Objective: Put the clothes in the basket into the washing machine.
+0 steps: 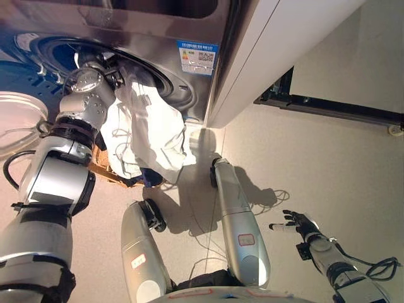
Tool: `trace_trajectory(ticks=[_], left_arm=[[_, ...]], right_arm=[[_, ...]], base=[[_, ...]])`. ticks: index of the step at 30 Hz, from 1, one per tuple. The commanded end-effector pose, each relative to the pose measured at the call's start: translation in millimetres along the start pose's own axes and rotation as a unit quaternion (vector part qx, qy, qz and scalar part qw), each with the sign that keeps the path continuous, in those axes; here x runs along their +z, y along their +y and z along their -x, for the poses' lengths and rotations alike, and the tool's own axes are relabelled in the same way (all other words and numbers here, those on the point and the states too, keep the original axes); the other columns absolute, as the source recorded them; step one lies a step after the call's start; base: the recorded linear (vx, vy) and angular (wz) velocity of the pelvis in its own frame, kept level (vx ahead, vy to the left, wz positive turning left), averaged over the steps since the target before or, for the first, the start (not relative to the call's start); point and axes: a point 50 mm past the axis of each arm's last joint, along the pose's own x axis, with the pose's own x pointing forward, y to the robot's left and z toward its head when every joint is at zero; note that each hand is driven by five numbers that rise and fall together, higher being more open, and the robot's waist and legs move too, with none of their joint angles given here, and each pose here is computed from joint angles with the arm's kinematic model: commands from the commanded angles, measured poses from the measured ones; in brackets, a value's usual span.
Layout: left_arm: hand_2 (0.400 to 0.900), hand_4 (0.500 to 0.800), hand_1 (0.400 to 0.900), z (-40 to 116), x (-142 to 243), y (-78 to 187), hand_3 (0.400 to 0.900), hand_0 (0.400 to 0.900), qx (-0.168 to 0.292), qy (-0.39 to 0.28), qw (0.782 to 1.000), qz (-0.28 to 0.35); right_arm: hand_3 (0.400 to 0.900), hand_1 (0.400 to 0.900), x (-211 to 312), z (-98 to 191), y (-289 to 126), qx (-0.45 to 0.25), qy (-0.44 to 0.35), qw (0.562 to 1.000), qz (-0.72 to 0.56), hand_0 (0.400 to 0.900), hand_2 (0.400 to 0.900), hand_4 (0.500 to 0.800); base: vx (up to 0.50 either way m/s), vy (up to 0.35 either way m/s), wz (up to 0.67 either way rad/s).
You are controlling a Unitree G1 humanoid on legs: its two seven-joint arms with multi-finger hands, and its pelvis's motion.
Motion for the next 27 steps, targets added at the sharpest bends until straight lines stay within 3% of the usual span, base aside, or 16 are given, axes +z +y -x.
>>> trace_trajectory(ticks=[1, 8, 14, 20, 22, 27], left_arm=[[0.9, 0.8, 0.9, 0.3, -52, 35, 0.9, 0.9, 0.002, 0.054, 0.997, -0.061], [0.9, 0.8, 0.9, 27.2, -157, 67, 0.9, 0.9, -0.003, 0.184, 0.976, -0.116], [0.9, 0.8, 0.9, 57.5, -215, 88, 0.9, 0.9, 0.007, 0.235, 0.95, -0.203], [0.9, 0.8, 0.9, 89.7, -257, 109, 0.9, 0.9, 0.0, 0.279, 0.899, -0.338], [0.9, 0.8, 0.9, 101.6, -270, 115, 0.9, 0.9, 0.0, 0.297, 0.892, -0.341], [0.9, 0.8, 0.9, 146.8, -308, 138, 0.9, 0.9, -0.015, 0.376, 0.851, -0.366]], right_arm=[[0.9, 0.9, -51, 14, 4, -0.008, 0.075, 0.997, 0.026, 0.9, 0.9, 0.8], [0.9, 0.9, -32, 8, 16, -0.014, 0.041, 0.999, 0.018, 0.9, 0.9, 0.8], [0.9, 0.9, -27, 7, 20, -0.017, 0.032, 0.999, 0.017, 0.9, 0.9, 0.8], [0.9, 0.9, -19, 5, 20, -0.021, 0.02, 0.999, 0.014, 0.9, 0.9, 0.8], [0.9, 0.9, -16, 4, 21, -0.02, 0.015, 1.0, 0.018, 0.9, 0.9, 0.8], [0.9, 0.9, -14, 4, 28, -0.005, 0.011, 0.998, 0.054, 0.9, 0.9, 0.8]], base=[[-0.02, -0.044, 0.14], [-0.04, -0.016, 0.04], [-0.062, -0.029, 0.07], [-0.059, -0.03, 0.05], [0.0, 0.0, 0.0], [-0.041, -0.011, 0.04]])
